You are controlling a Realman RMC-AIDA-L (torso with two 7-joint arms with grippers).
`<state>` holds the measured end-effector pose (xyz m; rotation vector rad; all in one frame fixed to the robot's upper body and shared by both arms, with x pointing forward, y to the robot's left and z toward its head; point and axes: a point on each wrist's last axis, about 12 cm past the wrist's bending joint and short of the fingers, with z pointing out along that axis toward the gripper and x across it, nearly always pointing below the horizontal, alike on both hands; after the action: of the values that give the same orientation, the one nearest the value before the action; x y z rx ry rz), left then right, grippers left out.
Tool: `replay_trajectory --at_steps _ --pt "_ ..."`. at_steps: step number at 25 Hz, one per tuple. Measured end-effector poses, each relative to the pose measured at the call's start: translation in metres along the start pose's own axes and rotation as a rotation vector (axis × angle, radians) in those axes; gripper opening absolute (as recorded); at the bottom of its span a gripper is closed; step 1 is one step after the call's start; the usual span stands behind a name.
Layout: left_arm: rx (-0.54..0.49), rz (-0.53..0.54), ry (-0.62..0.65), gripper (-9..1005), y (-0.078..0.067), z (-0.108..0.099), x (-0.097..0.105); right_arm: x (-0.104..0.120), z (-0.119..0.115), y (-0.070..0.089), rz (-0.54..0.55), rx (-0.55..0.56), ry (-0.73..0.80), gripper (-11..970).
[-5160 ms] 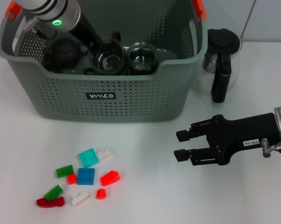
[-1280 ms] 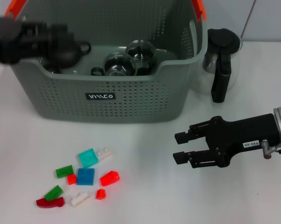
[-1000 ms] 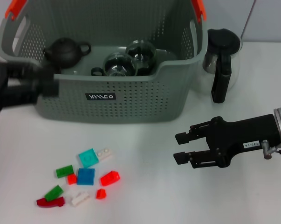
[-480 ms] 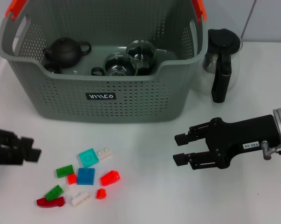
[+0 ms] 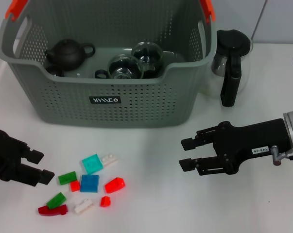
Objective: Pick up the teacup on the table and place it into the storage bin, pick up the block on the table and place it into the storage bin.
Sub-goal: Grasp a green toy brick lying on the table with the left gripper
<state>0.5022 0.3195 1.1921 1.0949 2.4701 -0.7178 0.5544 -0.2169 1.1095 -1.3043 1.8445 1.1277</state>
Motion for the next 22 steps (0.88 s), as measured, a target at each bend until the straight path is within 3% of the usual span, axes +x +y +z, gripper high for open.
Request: replay_trajectory --at_steps 1,7,22 --pt "-0.005 -0.001 0.013 644 0.0 0.001 -0.001 0.0 0.0 0.0 0.0 0.0 0.0 566" --pt "-0.051 0.01 0.147 627 -0.001 0.016 -0.012 0.0 -0.001 0.0 0.0 0.003 -0.002 567" --pt "-0.188 0.161 0.191 623 -0.008 0.059 -0.041 0.0 0.001 0.0 -0.002 0.002 -0.004 567"
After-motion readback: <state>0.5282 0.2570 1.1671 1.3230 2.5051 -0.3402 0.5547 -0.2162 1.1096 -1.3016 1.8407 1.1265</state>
